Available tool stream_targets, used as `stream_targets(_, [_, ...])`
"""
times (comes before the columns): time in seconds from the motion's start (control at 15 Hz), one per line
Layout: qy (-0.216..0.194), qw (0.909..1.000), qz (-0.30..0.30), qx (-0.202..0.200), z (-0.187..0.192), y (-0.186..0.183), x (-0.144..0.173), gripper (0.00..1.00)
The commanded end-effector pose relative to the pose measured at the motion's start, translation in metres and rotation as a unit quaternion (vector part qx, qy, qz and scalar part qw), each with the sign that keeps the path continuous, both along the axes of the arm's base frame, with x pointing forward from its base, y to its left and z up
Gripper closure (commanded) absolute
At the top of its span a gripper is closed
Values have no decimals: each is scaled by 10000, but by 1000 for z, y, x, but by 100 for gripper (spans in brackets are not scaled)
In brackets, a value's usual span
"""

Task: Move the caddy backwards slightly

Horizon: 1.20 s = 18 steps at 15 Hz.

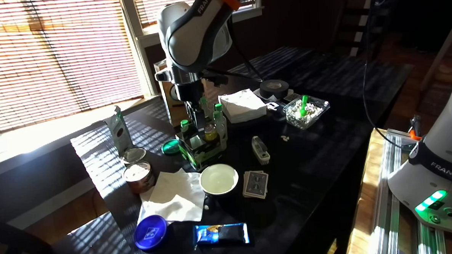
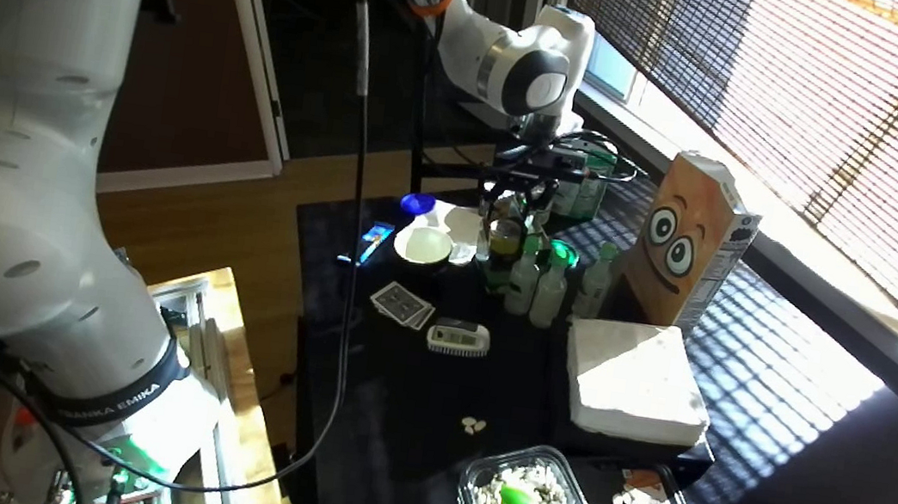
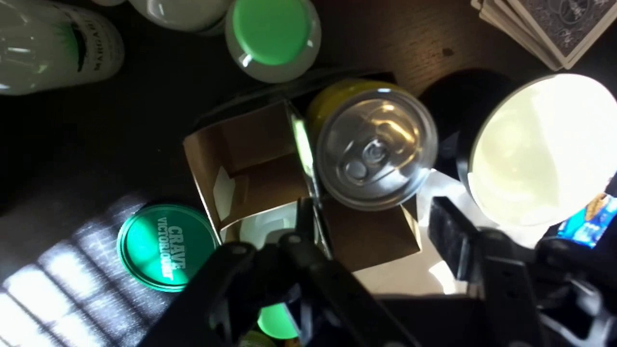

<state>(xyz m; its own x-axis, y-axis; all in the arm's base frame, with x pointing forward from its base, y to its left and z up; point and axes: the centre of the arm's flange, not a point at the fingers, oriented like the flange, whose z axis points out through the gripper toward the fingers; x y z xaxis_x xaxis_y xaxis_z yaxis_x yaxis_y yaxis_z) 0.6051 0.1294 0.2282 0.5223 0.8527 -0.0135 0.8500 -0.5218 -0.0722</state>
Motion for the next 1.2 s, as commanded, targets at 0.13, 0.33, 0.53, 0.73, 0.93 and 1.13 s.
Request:
stream_targets(0.13, [-195,9998,28,-30,4,3,13,81])
stream_targets(0.33, [-282,9994,-207,30,1,5,17,99])
stream_targets(0.53, [-316,9991,-292,31,-1,5,17,100])
stream_targets(0.73, [-309,9988,-376,24,3,3,16,99])
stream_targets(0.93, [-325,9988,-366,28,28,-3,9,99])
stream_targets(1.13, [-628,9973,-369,-80,60,-5,11,99])
